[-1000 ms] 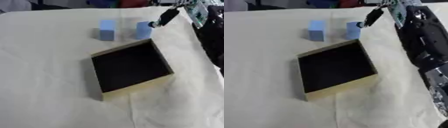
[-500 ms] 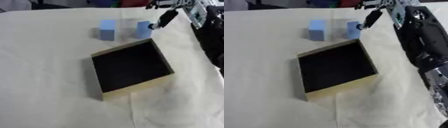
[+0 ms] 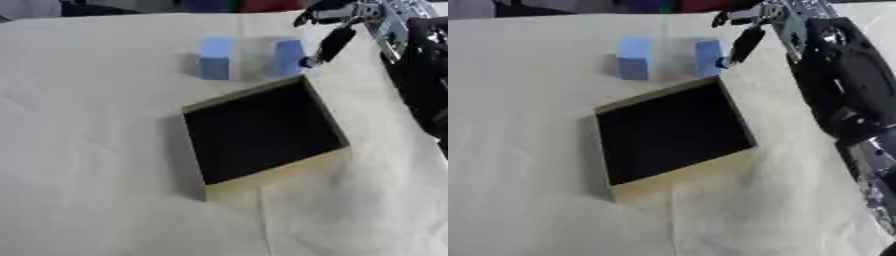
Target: Pick up objects on the table and place them in the box.
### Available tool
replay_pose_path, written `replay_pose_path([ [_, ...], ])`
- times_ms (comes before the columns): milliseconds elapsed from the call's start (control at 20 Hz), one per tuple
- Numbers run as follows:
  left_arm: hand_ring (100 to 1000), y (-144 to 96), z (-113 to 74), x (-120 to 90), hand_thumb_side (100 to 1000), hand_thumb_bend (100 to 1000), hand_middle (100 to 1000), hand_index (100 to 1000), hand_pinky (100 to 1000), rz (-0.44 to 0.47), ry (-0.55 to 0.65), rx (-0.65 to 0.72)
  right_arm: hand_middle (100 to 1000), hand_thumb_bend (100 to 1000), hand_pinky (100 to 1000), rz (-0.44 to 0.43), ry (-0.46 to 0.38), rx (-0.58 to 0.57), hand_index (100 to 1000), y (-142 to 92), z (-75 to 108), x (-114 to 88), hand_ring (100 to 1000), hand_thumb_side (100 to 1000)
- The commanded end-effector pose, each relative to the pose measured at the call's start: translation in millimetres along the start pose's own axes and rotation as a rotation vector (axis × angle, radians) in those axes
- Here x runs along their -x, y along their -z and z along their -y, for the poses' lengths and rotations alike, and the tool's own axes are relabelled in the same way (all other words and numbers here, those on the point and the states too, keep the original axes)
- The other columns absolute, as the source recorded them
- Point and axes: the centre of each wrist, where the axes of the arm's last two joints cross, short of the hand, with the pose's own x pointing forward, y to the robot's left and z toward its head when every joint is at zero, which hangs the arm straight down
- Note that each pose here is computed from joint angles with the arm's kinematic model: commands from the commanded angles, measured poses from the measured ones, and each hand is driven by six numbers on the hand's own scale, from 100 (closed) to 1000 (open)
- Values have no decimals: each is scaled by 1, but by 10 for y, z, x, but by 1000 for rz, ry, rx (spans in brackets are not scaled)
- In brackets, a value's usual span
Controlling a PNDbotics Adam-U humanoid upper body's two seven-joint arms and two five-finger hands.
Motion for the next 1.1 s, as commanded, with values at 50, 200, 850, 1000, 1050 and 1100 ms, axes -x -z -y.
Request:
replay_pose_path([
  [50, 695, 70, -23, -49, 744, 158, 721, 886, 762, 27, -6, -13, 942, 370, 906, -15, -15, 36, 1000, -42, 83, 29, 937, 470],
  [200, 695, 68, -19, -51, 745, 157, 721, 886, 762, 25, -9, -14, 939, 365, 906, -7, -12, 44, 1000, -19, 58, 13, 936, 475],
  [850, 694, 74, -7, -59, 749, 154, 721, 883, 763, 25, -14, -12, 850, 309, 867, -24, -20, 69, 1000, 29, -2, -9, 882, 465],
  [1000, 694, 76, -7, -60, 749, 154, 721, 882, 763, 25, -14, -10, 792, 298, 845, -43, -42, 63, 1000, 50, -41, -5, 839, 452],
  [1050, 693, 77, -7, -60, 750, 154, 721, 882, 763, 25, -14, -10, 774, 293, 841, -46, -47, 64, 995, 56, -52, -5, 830, 451],
  [1100, 693, 76, -7, -59, 750, 154, 721, 881, 763, 25, -14, -10, 745, 285, 833, -48, -52, 67, 978, 61, -58, -7, 814, 447],
])
